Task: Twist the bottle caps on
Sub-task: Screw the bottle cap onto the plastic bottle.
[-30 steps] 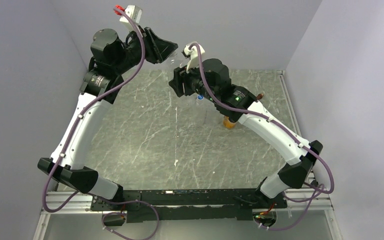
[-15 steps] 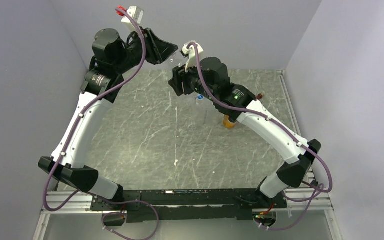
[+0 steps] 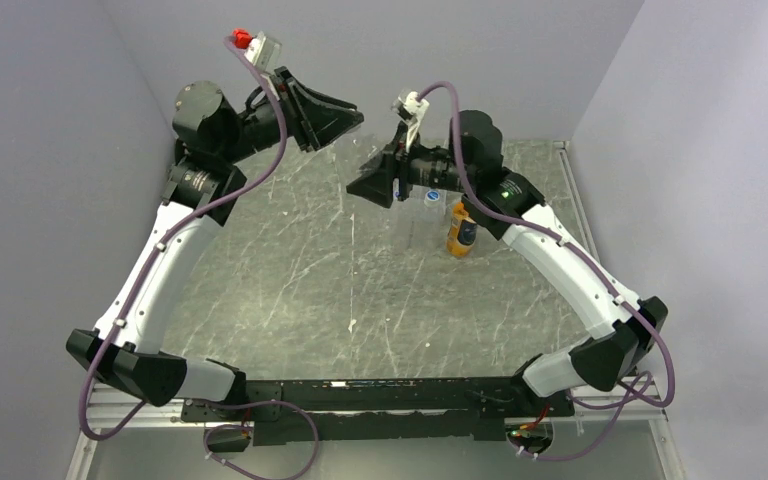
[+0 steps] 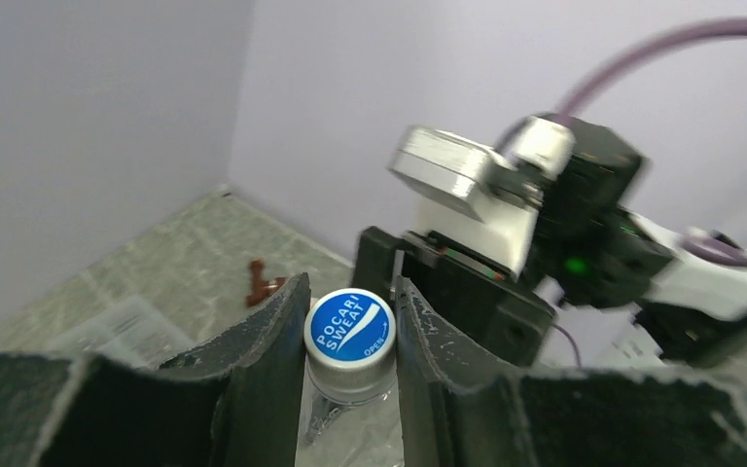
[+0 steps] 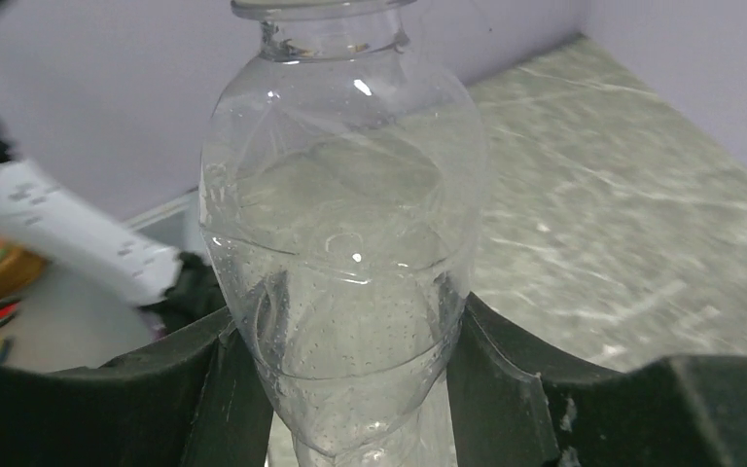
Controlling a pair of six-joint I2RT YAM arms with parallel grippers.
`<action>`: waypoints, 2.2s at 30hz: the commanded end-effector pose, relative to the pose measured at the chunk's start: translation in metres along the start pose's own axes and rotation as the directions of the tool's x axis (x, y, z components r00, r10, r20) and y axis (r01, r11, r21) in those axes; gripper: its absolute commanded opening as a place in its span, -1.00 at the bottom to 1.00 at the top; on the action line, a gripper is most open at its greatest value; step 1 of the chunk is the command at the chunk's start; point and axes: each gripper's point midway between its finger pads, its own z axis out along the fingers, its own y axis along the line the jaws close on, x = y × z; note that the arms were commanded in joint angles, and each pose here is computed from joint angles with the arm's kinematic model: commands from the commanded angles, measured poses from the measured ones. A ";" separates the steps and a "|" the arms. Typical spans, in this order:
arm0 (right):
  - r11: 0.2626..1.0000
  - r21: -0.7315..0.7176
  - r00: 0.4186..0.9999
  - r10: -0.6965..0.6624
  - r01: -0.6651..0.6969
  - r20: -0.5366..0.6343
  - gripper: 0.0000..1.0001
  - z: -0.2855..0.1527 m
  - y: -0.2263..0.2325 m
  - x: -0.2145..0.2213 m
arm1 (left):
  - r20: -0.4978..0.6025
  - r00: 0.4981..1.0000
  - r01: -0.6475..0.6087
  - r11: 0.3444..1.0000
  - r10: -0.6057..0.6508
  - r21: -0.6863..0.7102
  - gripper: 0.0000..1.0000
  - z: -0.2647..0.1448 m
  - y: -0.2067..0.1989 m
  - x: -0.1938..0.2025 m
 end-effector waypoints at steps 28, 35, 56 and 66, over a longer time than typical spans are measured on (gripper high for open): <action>0.997 -0.012 0.990 -0.079 0.081 0.113 -0.83 -0.020 0.030 -0.043 | 0.129 0.970 -0.201 0.978 0.206 -0.053 0.88 -0.049 -0.050 -0.059; 0.947 0.316 0.991 -0.091 0.056 0.096 -0.85 -0.001 -0.008 -0.043 | 0.105 0.984 -0.108 0.955 0.141 -0.277 0.68 -0.034 0.007 -0.064; 0.907 0.414 0.995 -0.096 0.071 0.040 -0.87 0.026 -0.021 -0.037 | 0.070 0.997 0.005 0.939 0.021 -0.344 0.16 -0.010 0.041 -0.040; 0.906 0.416 0.995 -0.099 0.080 0.024 -0.87 0.030 -0.023 -0.034 | 0.048 0.999 0.026 0.936 -0.009 -0.352 0.10 -0.005 0.048 -0.031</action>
